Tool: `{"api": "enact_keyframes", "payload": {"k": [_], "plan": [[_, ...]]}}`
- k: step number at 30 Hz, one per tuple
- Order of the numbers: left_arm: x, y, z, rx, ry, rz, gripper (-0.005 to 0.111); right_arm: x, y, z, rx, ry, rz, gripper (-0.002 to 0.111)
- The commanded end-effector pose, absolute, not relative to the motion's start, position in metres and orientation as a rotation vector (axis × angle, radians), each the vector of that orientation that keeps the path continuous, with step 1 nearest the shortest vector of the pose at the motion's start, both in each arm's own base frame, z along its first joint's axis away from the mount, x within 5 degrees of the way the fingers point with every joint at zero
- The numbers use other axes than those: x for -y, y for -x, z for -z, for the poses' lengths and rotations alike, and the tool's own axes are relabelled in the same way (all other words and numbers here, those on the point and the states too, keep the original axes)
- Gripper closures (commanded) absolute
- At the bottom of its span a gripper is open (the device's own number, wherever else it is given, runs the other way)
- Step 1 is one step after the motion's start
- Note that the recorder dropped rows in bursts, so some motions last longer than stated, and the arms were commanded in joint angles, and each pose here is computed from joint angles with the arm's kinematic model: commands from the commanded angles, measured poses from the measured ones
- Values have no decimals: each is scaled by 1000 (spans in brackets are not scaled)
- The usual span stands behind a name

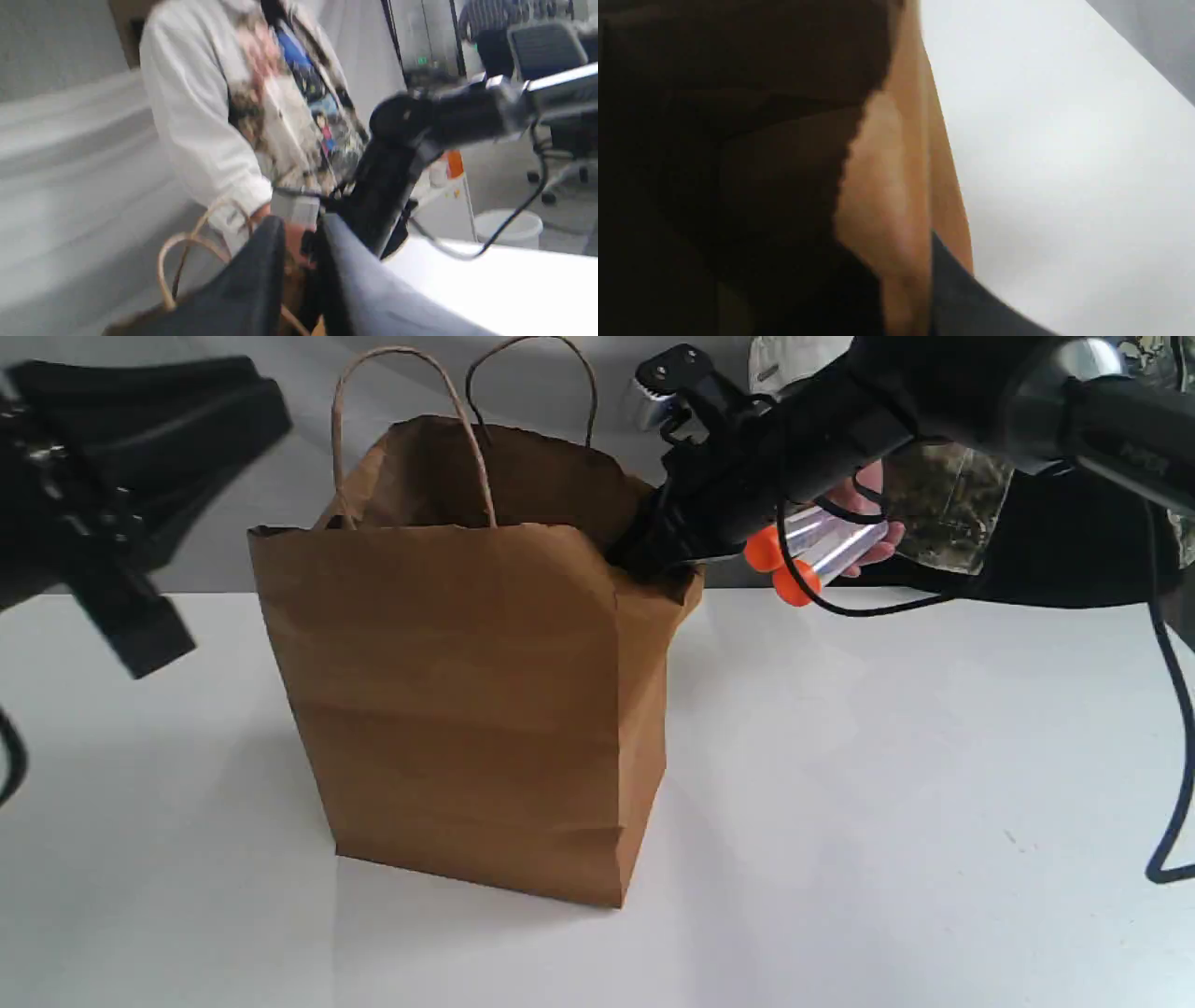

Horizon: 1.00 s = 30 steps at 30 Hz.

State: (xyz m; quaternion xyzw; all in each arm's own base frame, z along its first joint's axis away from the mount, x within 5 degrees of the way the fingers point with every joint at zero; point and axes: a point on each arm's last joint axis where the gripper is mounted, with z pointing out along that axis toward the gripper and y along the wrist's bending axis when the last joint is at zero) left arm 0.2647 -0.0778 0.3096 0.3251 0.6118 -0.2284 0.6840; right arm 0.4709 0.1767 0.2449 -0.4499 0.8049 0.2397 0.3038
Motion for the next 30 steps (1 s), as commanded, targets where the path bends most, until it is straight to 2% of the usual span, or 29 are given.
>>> {"api": "enact_keyframes", "payload": {"k": [1, 3, 5, 8, 14, 16, 18, 20, 22, 25, 30], "plan": [[75, -291, -308, -1457, -690, 450, 54, -177, -469, -244, -2140, 1221, -626, 108], [73, -300, -311, -1477, -674, 423, 42, -177, -469, -244, -2140, 1221, -626, 108], [74, -305, -312, -1462, -679, 434, 36, -177, -469, -244, -2140, 1221, -626, 108], [77, -312, -311, -1470, -684, 487, 33, -177, -469, -244, -2140, 1221, -626, 108], [80, -329, -294, -1582, -626, 610, 34, -177, -468, -244, -2142, 1226, -638, 108], [82, -331, -292, -1587, -612, 649, 39, -177, -468, -243, -2143, 1228, -640, 108], [85, -331, -292, -1603, -593, 681, 54, -177, -468, -243, -2150, 1221, -645, 108], [93, -328, -292, -1602, -630, 693, 80, -177, -468, -243, -2163, 1203, -653, 108], [109, -323, -295, -1571, -791, 662, 106, -177, -468, -243, -2187, 1170, -666, 108], [135, -319, -307, -1551, -907, 662, 107, -176, -468, -243, -2264, 1076, -691, 108], [175, -326, -346, -1551, -889, 435, 107, -172, -459, -237, -2460, 990, -744, 108]]}}
